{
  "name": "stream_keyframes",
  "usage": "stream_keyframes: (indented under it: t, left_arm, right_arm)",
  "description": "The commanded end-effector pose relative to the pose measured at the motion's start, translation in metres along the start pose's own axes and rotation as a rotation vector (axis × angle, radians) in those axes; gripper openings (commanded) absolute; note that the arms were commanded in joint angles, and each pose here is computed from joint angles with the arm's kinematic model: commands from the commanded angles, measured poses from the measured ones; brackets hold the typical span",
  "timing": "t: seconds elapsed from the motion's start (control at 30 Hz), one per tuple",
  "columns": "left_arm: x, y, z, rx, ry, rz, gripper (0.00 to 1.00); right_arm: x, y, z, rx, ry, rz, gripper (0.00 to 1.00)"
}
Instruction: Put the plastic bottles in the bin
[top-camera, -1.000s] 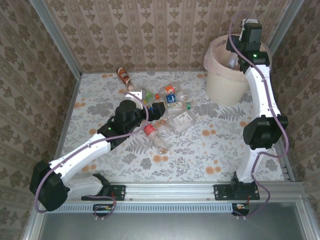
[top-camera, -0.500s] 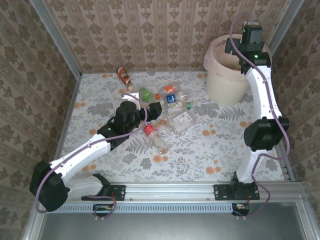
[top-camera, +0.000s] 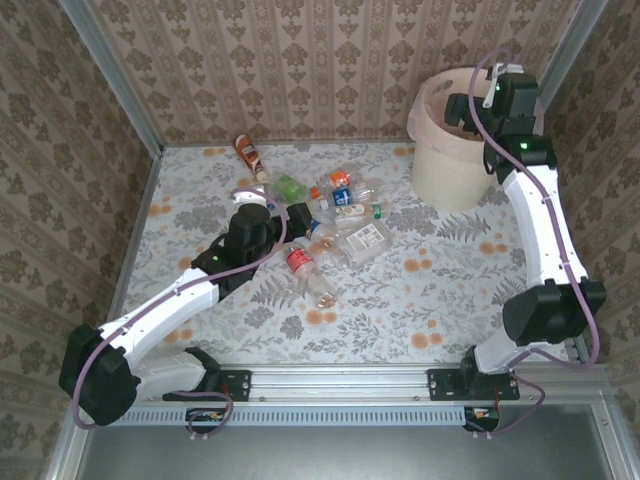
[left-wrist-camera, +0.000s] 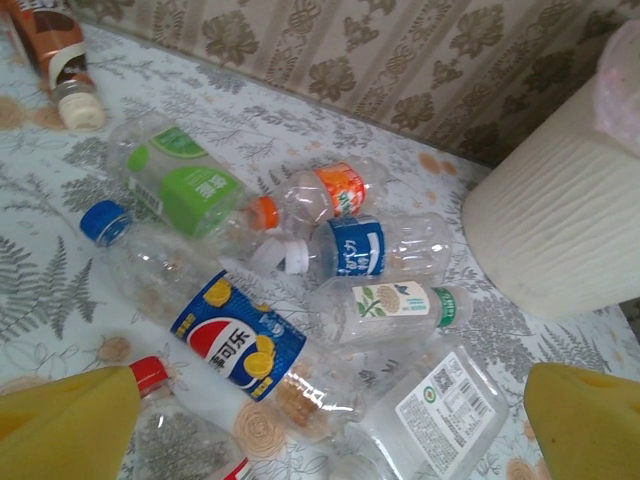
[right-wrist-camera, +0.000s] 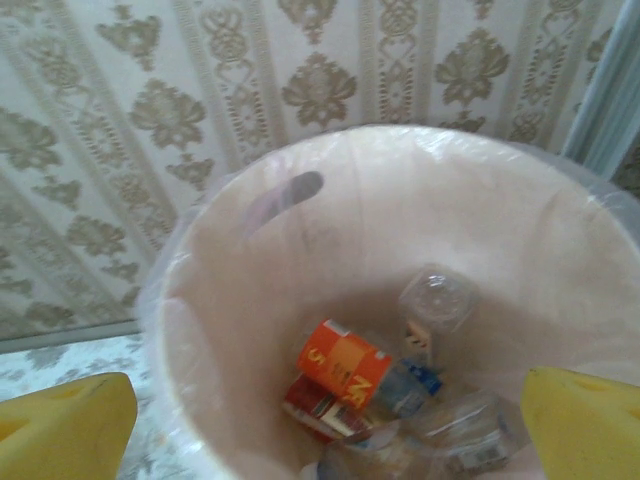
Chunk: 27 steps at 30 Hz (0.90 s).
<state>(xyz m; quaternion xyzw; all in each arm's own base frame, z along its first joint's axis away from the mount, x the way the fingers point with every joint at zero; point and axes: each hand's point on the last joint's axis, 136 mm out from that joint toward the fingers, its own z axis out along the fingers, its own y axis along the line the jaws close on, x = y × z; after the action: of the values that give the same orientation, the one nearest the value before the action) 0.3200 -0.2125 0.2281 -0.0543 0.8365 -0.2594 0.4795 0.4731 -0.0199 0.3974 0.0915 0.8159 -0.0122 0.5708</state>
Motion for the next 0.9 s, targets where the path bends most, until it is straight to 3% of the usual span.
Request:
stream_keyframes:
  t: [0.0,0.37,0.5,0.87]
  left_arm:
    - [-0.003,0.012,-0.003,-0.055,-0.010,-0.039,1.00]
    - [0.002,0.018,0.001,-0.067,0.017,-0.057,1.00]
    - [0.005,0.003,0.006,-0.011,0.068,-0.008,1.00]
    - [0.035,-0.065,0.047,0.254,0.278,0.106,1.00]
  right_arm:
    - [-0.013,0.025,-0.027,-0.102,-0.070,0.041,1.00]
    - [0.021,0.075,-0.056,-0.293,-0.012,0.133,1.00]
    - [0.047,0.087,-0.061,-0.323,0.033,0.182,1.00]
    - [0.147,0.070,-0.061,-0.273,0.181,0.393,1.00]
